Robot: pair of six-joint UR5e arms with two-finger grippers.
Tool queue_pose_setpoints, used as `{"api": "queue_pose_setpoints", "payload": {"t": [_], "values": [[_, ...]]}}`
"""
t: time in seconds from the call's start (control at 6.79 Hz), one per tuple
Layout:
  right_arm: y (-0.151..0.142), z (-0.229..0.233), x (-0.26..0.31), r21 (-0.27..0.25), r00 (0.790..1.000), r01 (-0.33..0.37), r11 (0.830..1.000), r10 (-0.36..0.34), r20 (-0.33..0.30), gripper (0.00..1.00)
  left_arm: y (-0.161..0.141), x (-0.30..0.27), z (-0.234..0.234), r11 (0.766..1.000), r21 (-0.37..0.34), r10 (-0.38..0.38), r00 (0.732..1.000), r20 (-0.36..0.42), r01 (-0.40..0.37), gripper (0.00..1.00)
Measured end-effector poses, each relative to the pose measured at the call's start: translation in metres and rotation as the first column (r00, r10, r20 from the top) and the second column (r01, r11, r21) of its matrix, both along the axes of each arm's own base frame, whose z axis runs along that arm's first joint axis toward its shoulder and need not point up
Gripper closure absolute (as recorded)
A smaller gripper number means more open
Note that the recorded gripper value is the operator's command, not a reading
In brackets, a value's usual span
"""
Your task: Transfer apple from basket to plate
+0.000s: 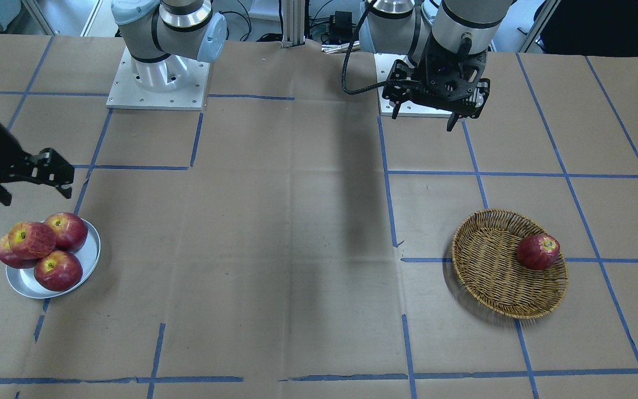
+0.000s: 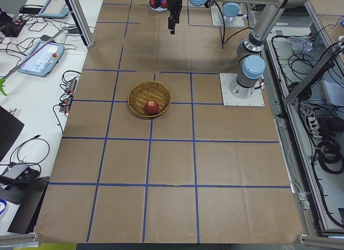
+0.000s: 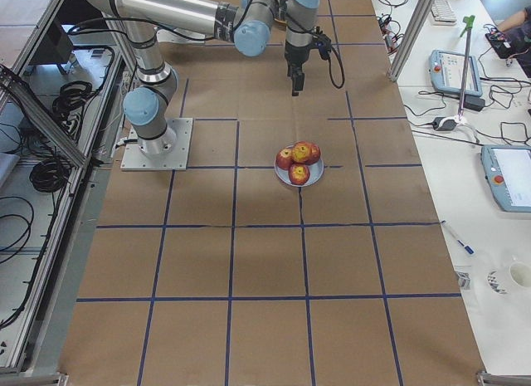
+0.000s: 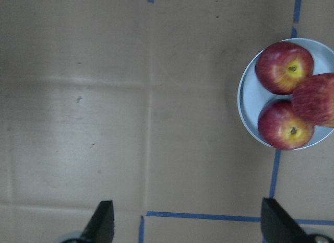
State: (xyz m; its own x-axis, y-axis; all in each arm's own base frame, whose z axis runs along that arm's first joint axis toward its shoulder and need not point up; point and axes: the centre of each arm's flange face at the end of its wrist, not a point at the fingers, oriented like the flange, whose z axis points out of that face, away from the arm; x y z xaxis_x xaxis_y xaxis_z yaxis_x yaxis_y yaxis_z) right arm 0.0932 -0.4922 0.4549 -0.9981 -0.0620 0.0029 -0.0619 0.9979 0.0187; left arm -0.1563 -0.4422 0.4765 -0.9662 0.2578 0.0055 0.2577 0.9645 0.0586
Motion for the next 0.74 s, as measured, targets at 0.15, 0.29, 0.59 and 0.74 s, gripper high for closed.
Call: {"api": "queue_pose_setpoints", "payload": {"t": [0.15, 0.29, 0.59, 0.74], "values": [[0.020, 0.012, 0.039, -0.009, 1.000, 0.014, 1.000, -0.014, -0.002, 0.00, 0.000, 0.000, 0.000, 1.000, 0.000, 0.000, 1.000, -0.001, 0.000, 0.01], [0.035, 0.019, 0.058, -0.021, 1.000, 0.016, 1.000, -0.016, -0.003, 0.00, 0.000, 0.000, 0.000, 1.000, 0.001, 0.000, 1.000, -0.002, 0.000, 0.01], [0.039, 0.019, 0.060, -0.023, 1.000, 0.024, 0.999, -0.024, -0.006, 0.00, -0.001, -0.001, -0.001, 1.000, 0.003, 0.000, 1.000, -0.003, 0.000, 0.01], [0.038, 0.020, 0.057, -0.025, 0.999, 0.032, 0.999, -0.032, -0.004, 0.00, -0.001, -0.001, -0.002, 1.000, 0.005, 0.001, 1.000, -0.004, -0.001, 0.01]]}}
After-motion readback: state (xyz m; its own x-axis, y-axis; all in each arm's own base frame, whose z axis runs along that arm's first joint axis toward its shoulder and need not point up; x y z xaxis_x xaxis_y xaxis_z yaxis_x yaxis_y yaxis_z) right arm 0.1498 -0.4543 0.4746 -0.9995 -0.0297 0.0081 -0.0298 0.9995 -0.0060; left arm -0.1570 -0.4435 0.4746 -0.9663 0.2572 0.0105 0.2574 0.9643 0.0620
